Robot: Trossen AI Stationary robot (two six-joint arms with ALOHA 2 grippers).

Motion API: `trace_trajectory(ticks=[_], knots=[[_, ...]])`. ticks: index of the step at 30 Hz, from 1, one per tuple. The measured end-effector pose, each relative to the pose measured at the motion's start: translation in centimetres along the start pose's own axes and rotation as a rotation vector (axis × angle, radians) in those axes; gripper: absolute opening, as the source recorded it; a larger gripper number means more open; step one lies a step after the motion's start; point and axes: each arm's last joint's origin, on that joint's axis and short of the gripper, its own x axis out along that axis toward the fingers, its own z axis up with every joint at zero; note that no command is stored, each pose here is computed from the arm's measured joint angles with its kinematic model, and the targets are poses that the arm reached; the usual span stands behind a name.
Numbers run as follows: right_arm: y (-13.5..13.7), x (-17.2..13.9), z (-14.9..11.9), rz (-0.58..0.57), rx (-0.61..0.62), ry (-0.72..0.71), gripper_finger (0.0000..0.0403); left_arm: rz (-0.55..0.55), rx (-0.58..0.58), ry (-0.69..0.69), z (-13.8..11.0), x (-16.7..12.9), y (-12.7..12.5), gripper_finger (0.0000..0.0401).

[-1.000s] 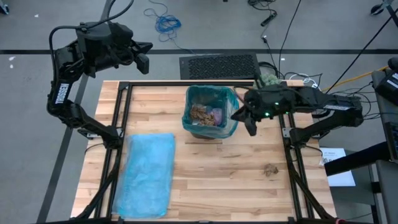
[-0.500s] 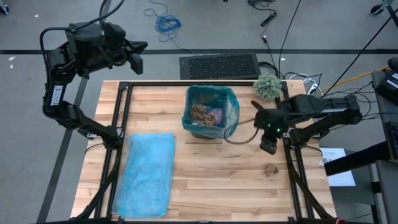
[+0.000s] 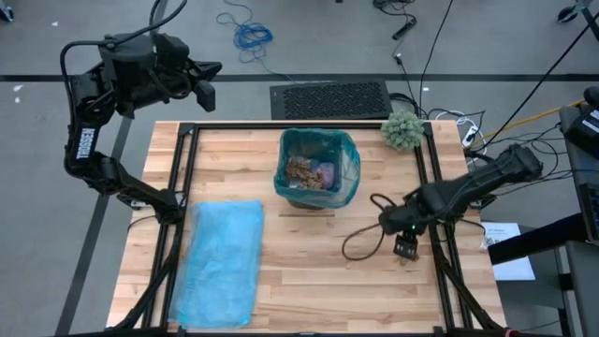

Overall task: Place trash/remove bag and relplace
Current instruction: Put the brown napkin into the trash bin

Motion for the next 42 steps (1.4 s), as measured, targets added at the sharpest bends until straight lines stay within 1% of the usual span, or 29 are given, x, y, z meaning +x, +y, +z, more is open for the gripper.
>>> trace_trajectory(ticks=[3,7,10,14,17,20,23,25,28,29,31,34,37,42], knots=[[-0.7,2.9,-0.7,-0.04,0.061,0.051,0.0201,0.0,-0.023,0.001,0.0,0.1,0.0,0.0],[-1.4,5.8,-1.5,-0.032,0.103,0.117,0.0201,0.0,-0.026,0.002,0.0,0.1,0.0,0.0],[-1.4,7.3,-1.5,0.007,0.114,0.094,0.0201,0.0,-0.026,0.002,0.0,0.1,0.0,0.0],[-1.4,8.8,-1.4,0.076,0.167,0.052,0.0201,0.0,-0.027,0.002,0.0,0.1,0.0,0.0],[-1.7,10.0,-1.4,0.107,0.219,0.038,0.0199,0.0,-0.026,0.002,0.0,0.1,0.0,0.0],[-2.2,11.2,-1.6,0.134,0.272,0.032,0.018,0.0,-0.026,0.002,0.0,0.1,0.0,0.0],[-2.7,11.9,-1.8,0.145,0.324,0.039,0.014,0.0,-0.026,0.002,0.0,0.1,0.0,0.0],[-2.7,11.9,-1.7,0.151,0.325,0.044,0.0103,-0.001,-0.026,0.002,0.0,0.1,0.0,0.0],[-2.3,11.5,-1.6,0.172,0.29,0.039,0.0034,0.0,-0.026,0.002,0.0,0.1,0.0,0.0],[-2.0,11.3,-1.5,0.188,0.276,0.032,0.0019,-0.001,-0.025,0.002,0.0,0.1,0.0,0.0],[-1.1,10.5,-1.1,0.24,0.256,0.006,0.0012,0.0,-0.026,0.002,0.0,0.1,0.0,0.0],[-0.1,9.3,-0.6,0.274,0.261,-0.035,0.0009,0.0,-0.026,0.002,0.0,0.1,0.0,0.0],[1.4,7.3,0.2,0.327,0.251,-0.138,0.0004,0.0,-0.025,0.002,0.0,0.1,0.0,0.0],[3.3,3.5,1.5,0.38,0.239,-0.307,0.0002,-0.002,-0.024,0.002,0.0,0.1,0.0,0.0]])
